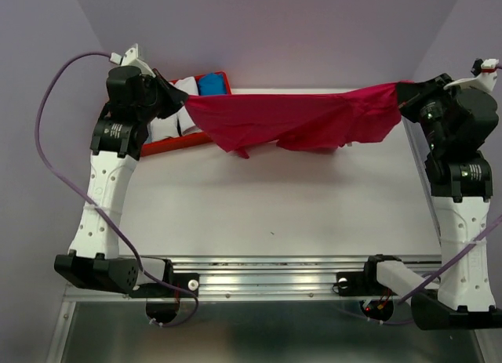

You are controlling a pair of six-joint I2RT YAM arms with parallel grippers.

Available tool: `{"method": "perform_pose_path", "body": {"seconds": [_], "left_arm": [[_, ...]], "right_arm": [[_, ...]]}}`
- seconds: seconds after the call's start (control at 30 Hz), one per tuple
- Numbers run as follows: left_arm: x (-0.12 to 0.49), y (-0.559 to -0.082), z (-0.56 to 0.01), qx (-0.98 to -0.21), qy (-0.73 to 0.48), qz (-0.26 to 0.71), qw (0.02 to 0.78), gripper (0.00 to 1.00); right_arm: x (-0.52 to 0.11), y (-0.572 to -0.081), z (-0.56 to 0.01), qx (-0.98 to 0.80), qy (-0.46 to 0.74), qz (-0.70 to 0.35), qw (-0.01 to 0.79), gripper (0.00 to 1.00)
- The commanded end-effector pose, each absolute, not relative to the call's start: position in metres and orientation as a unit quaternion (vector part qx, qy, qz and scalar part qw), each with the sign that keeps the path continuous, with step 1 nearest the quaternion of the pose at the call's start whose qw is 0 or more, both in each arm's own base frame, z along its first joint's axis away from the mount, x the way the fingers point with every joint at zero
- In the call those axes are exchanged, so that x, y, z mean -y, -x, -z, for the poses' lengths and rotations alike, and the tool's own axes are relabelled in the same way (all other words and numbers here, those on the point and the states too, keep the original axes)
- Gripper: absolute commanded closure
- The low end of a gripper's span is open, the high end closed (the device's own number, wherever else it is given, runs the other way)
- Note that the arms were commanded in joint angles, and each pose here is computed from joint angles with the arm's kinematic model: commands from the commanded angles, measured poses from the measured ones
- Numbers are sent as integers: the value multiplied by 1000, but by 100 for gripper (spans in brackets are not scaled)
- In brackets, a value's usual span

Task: Roll the t-shirts
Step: Fold the T-shirt at the center of the board.

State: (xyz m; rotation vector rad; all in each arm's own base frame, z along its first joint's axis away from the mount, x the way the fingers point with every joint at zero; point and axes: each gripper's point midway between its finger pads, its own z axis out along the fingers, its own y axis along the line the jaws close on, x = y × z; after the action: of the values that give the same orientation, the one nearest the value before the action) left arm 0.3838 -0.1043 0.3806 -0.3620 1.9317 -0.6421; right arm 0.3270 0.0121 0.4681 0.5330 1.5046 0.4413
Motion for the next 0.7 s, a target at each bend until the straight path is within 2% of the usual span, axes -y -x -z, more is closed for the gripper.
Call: {"method": "perform_pose_path", "body": {"seconds": [0.0, 0.13, 0.4, 0.57, 0.63, 0.67], "left_arm": [[99, -366, -426, -766, 118, 275, 569, 100], [103, -357, -432, -756, 107, 290, 577, 100], [110, -374, -356, -790, 119, 292, 525, 100], [121, -406, -333, -804, 113, 302, 499, 100], [127, -424, -328, -809, 107, 308, 488, 100], [129, -432, -346, -802, 98, 310, 500, 100]], "right_arm": [[0, -305, -502, -645, -228, -163, 711, 99], [4, -301, -484, -660, -229, -147, 701, 99], [3, -317, -408, -713, -247, -134, 643, 99], [5, -357, -381, -739, -239, -116, 619, 99], [7, -375, -394, -726, -233, -115, 637, 99], [8, -391, -402, -723, -229, -110, 642, 99]]}}
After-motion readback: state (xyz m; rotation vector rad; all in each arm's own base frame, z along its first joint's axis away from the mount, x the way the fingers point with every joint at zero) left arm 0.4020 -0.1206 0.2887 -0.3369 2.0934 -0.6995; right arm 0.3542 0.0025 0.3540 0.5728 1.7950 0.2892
